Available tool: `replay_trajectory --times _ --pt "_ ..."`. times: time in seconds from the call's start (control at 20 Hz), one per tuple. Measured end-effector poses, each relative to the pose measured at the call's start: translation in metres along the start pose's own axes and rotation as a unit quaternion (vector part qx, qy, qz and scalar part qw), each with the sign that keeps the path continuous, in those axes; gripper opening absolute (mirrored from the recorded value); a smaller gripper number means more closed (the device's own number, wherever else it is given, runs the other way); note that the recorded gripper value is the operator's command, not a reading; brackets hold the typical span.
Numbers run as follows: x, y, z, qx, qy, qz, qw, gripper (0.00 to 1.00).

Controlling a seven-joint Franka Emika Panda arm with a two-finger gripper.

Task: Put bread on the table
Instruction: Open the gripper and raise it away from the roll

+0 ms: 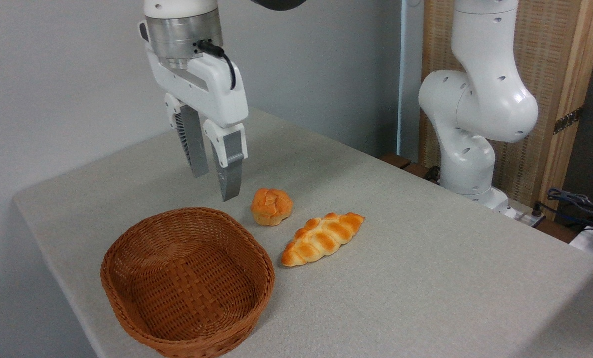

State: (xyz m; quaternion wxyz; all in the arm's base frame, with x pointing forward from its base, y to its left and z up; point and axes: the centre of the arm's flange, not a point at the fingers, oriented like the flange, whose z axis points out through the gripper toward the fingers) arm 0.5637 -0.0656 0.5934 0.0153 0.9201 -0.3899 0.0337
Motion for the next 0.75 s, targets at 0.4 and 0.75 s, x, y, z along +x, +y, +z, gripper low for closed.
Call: replay_trajectory --times 0.4,0.75 --pt "-0.0021 0.0006 -0.0002 -0.013 -0.015 -0.001 0.9998 1.00" --pt "-0.0049 -0.0032 -0.0025 -0.011 -0.014 -0.009 0.9998 1.00"
